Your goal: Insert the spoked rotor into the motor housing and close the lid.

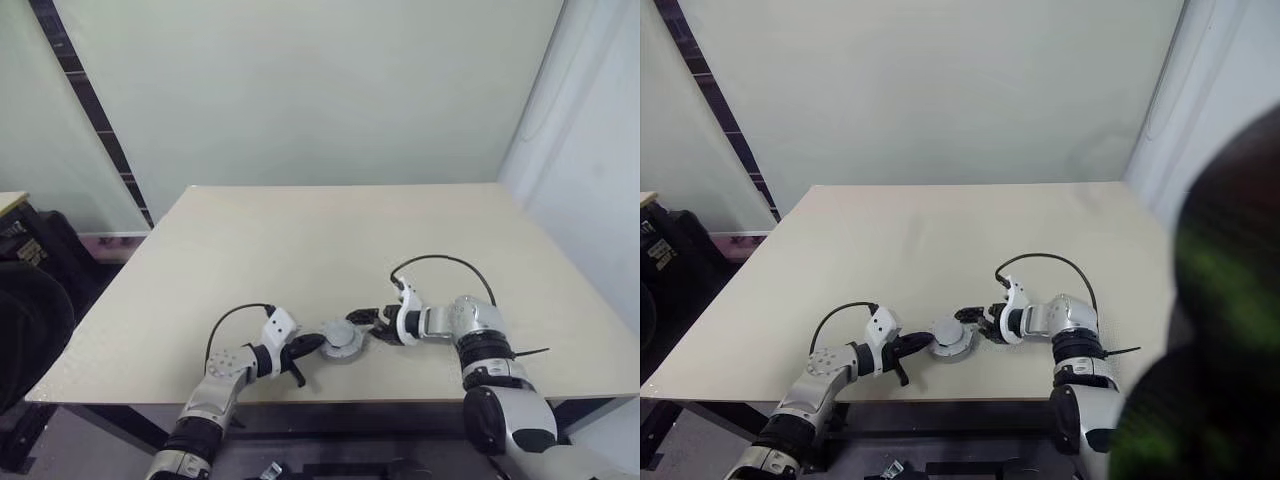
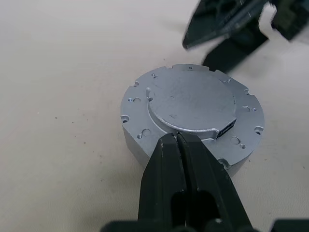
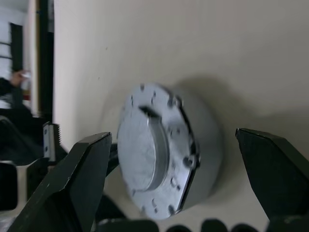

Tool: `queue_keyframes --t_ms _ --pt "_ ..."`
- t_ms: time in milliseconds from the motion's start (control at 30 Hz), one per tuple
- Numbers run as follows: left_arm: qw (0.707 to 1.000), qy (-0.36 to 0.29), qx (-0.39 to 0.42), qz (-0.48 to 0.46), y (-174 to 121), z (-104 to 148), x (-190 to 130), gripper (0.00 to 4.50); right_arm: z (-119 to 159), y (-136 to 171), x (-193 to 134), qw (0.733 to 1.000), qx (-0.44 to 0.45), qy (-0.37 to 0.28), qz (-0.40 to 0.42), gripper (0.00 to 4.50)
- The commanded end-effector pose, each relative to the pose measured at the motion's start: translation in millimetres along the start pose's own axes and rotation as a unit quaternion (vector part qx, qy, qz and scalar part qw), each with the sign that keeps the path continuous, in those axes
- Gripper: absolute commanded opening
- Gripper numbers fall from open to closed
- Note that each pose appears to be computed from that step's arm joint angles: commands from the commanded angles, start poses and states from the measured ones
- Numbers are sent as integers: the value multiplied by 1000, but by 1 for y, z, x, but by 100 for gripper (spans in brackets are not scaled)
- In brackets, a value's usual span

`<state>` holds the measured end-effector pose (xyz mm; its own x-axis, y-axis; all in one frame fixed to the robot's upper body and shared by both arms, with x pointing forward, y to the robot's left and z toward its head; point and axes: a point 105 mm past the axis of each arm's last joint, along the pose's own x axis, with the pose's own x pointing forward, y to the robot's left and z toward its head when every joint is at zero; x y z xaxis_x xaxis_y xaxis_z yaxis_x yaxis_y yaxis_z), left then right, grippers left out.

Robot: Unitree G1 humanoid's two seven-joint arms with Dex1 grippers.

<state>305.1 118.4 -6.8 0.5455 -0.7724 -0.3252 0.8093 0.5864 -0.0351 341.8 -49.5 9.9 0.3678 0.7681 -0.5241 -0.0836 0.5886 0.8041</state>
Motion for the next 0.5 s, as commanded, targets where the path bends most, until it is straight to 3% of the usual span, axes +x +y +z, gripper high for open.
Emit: queue_keyframes --t_ms 33,500 --pt "1000 -6 18 -20 -6 9 8 0 3 11 0 999 15 -6 28 449" --pt "1000 -8 19 -18 -5 9 6 0 -15 18 12 996 60 14 65 449"
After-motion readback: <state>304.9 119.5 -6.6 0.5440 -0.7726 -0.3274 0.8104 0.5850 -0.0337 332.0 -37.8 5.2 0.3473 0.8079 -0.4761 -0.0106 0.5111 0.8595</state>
